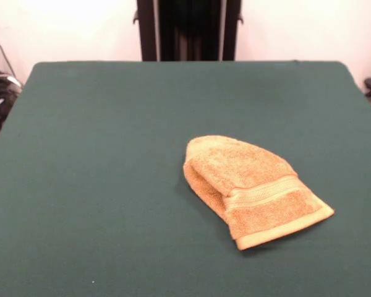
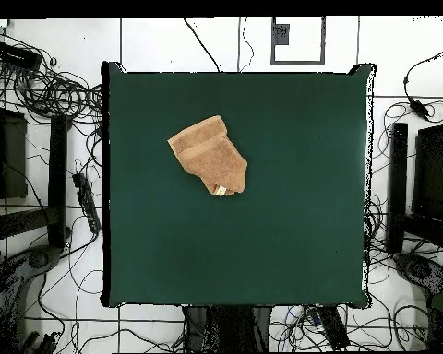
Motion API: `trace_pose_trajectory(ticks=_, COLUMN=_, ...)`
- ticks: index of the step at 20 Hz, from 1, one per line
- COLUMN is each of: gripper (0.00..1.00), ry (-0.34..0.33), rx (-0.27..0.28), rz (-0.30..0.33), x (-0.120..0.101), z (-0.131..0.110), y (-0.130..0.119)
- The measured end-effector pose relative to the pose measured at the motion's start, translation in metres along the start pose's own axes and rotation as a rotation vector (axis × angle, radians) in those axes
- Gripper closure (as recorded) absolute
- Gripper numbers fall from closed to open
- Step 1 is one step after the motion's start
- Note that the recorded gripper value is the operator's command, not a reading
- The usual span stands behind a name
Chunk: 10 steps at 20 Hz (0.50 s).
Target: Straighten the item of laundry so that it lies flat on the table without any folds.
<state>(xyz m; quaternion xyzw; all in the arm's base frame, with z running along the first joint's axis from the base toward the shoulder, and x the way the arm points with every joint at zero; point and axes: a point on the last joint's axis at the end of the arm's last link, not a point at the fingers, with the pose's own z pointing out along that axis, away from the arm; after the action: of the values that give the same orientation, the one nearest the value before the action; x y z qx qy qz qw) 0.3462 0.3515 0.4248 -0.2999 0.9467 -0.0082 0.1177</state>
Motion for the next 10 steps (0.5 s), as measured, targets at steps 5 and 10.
trace_pose_trajectory(ticks=5, gripper=0.0, ry=0.031, rx=0.0, rz=0.035, x=-0.013, z=-0.002, y=-0.002)
trace_pose_trajectory(ticks=10, gripper=0.0, ry=0.044, rx=0.015, rz=0.085, x=-0.031, z=0.011, y=0.0)
